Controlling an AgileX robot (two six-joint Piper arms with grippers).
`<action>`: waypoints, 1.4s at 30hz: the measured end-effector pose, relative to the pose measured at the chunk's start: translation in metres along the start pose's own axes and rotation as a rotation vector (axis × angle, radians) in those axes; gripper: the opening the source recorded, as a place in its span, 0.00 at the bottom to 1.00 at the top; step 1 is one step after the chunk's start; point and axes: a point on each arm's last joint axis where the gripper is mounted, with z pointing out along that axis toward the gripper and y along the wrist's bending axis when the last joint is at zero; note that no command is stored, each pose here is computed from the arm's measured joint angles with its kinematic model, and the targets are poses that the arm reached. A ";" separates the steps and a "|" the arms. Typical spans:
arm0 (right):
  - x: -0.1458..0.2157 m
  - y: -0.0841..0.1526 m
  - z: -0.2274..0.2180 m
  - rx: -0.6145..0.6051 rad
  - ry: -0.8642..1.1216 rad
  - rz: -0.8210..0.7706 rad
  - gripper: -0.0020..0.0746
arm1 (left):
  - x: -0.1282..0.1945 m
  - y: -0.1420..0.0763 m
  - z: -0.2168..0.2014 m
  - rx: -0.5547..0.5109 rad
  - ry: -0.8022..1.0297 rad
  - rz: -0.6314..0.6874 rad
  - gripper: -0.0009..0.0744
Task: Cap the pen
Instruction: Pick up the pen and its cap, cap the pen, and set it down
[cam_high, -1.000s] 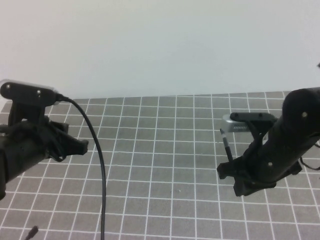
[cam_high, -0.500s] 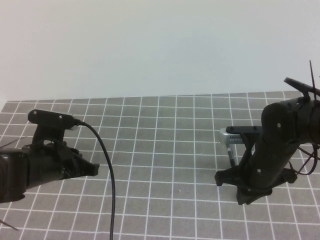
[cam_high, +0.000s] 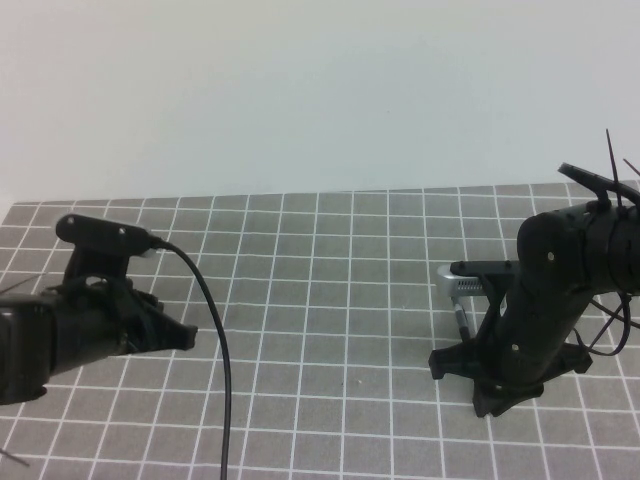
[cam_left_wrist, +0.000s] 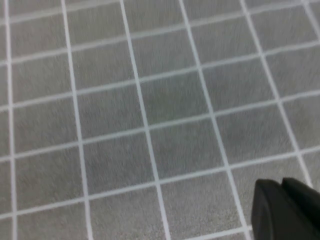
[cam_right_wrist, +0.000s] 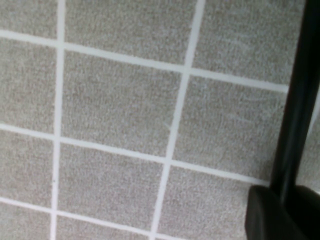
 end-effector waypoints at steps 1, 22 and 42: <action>0.000 0.000 0.000 0.000 0.000 0.000 0.17 | -0.002 0.000 -0.002 0.001 -0.009 0.000 0.01; 0.001 0.005 -0.051 -0.049 -0.130 -0.012 0.47 | -0.043 -0.004 -0.095 0.039 -0.342 0.005 0.01; 0.078 -0.001 -0.242 -0.235 -0.640 -0.160 0.02 | -0.042 0.019 -0.263 -0.048 -0.913 -0.052 0.01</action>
